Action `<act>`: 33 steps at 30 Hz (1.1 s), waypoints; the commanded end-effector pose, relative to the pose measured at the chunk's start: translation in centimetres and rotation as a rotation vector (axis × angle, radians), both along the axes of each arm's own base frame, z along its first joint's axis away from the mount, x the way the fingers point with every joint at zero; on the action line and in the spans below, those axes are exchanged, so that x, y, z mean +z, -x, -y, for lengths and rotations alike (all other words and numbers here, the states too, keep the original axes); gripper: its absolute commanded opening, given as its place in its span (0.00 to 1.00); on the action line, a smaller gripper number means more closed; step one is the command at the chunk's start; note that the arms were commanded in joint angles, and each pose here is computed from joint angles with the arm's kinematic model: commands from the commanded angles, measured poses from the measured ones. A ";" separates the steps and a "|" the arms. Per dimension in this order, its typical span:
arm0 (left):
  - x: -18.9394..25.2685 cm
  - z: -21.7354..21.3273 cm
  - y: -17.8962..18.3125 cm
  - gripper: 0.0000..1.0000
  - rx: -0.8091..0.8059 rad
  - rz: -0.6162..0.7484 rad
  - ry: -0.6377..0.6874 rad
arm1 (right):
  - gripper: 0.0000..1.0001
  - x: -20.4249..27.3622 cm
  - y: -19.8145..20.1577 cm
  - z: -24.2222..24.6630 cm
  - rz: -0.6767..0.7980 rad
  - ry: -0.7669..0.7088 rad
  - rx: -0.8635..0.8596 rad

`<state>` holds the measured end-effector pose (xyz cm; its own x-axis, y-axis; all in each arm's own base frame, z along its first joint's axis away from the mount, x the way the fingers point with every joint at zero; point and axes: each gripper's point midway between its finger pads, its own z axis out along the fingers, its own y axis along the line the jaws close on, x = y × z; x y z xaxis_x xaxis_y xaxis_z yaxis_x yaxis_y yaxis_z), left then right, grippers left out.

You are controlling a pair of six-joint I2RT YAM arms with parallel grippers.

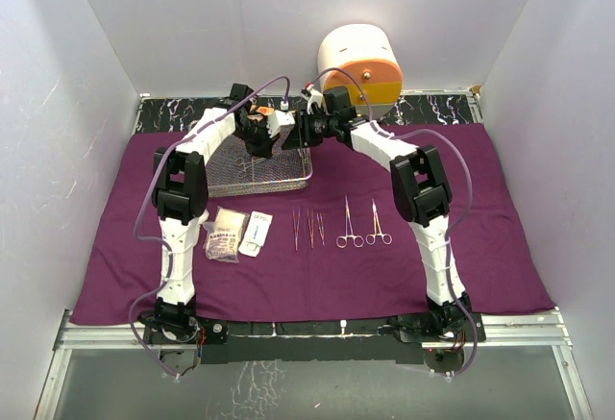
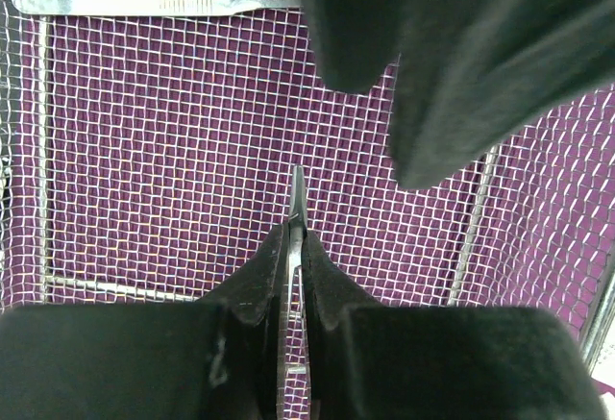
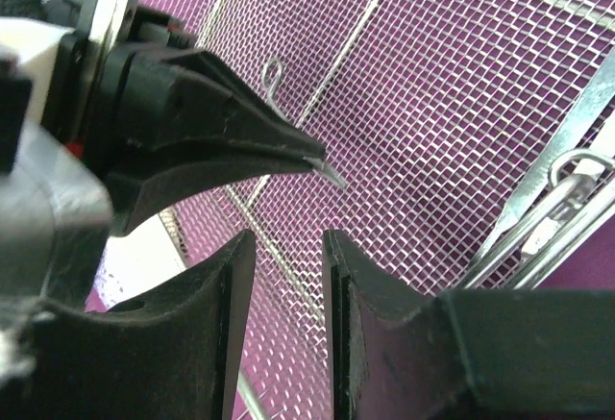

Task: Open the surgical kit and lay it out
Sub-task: Pick up the medical item from the container.

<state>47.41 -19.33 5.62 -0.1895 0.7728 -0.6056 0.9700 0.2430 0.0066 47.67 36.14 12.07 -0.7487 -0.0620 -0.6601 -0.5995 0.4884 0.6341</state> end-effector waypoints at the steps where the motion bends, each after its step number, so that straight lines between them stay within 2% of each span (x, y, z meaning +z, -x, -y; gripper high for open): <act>1: 5.0 0.7 0.2 0.00 -0.015 0.071 0.075 | 0.33 1.4 -1.5 -1.4 0.057 -0.005 -0.024; 33: 5.4 1.0 0.5 0.00 -0.008 0.062 0.115 | 0.34 -1.6 -2.2 -3.2 0.044 0.075 -0.072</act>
